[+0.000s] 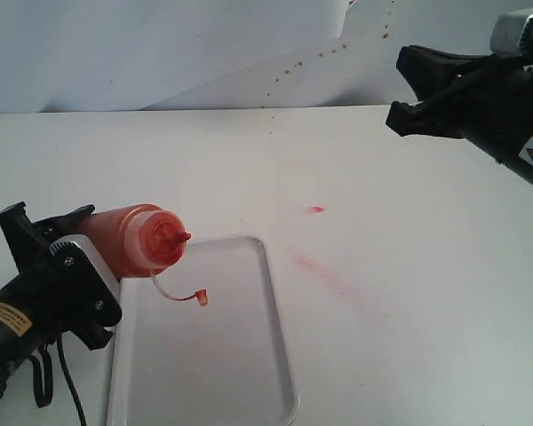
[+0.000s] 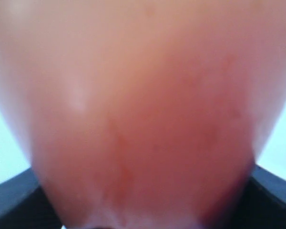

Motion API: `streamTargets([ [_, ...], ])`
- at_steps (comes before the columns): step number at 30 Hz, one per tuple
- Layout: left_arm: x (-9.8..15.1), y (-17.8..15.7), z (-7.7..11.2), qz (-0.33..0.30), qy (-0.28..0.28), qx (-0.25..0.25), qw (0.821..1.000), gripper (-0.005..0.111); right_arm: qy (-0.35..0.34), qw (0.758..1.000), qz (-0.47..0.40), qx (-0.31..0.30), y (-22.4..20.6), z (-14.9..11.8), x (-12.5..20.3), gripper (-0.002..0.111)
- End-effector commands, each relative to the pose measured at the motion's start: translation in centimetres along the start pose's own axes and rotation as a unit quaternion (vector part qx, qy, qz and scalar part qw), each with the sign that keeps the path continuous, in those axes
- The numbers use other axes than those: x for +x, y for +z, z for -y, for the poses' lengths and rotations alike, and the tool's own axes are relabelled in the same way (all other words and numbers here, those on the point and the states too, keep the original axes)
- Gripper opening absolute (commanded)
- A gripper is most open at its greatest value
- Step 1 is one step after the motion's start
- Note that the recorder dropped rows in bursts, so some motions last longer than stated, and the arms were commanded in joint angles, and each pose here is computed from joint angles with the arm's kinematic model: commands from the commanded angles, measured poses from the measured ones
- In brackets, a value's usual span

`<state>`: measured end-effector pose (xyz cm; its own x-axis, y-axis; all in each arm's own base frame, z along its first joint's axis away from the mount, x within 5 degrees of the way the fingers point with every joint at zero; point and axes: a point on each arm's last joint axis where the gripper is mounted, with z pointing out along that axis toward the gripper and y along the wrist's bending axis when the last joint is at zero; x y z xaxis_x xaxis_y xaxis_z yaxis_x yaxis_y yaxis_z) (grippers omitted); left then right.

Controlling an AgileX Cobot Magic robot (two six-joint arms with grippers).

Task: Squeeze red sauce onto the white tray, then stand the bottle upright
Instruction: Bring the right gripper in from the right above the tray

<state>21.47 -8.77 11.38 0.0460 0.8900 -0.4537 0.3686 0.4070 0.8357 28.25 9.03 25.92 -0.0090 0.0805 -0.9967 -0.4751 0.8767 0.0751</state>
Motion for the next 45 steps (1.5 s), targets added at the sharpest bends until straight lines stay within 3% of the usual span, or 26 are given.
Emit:
streamTargets([
  [1,-0.5,0.0,-0.5,0.02,0.0,-0.026,0.999,0.0,0.002,0.999,-0.024,-0.03,0.8,-0.5,-0.6,0.0],
  [6,-0.7,0.4,-0.8,0.018,0.023,-0.038,0.999,0.0,-0.004,0.993,-0.05,-0.106,1.3,-1.7,-1.4,0.0],
  [10,-1.0,1.1,-1.5,0.003,0.129,-0.06,0.99,0.0,0.009,0.989,-0.066,-0.131,1.5,-2.2,-1.6,0.0],
  [14,-0.3,1.0,-1.8,-0.035,0.113,-0.072,0.99,0.0,0.009,0.989,-0.066,-0.131,1.5,-2.2,-1.6,0.0],
  [19,-0.3,1.0,-1.8,-0.033,0.125,-0.071,0.989,0.0,0.011,0.989,-0.066,-0.131,1.5,-2.2,-1.6,0.0],
  [24,-1.2,1.2,-1.5,0.005,0.249,-0.06,0.967,0.0,0.022,0.989,-0.067,-0.132,1.7,-2.1,-1.4,0.0],
  [26,-1.2,1.2,-1.5,0.004,0.272,-0.061,0.96,0.0,0.035,0.985,-0.09,-0.146,2.6,-2.1,-0.7,0.0],
  [32,-1.3,1.3,-1.6,0.004,0.274,-0.062,0.96,0.0,0.067,0.963,-0.129,-0.227,6.2,-2.2,2.0,0.0],
  [35,-1.4,1.4,-1.7,0.003,0.311,-0.065,0.948,0.0,0.085,0.959,-0.147,-0.227,7.4,-1.8,3.4,0.0],
  [45,-1.4,1.4,-1.7,0.004,0.312,-0.065,0.948,0.0,0.108,0.954,-0.143,-0.241,7.6,-1.9,3.7,0.0],
])
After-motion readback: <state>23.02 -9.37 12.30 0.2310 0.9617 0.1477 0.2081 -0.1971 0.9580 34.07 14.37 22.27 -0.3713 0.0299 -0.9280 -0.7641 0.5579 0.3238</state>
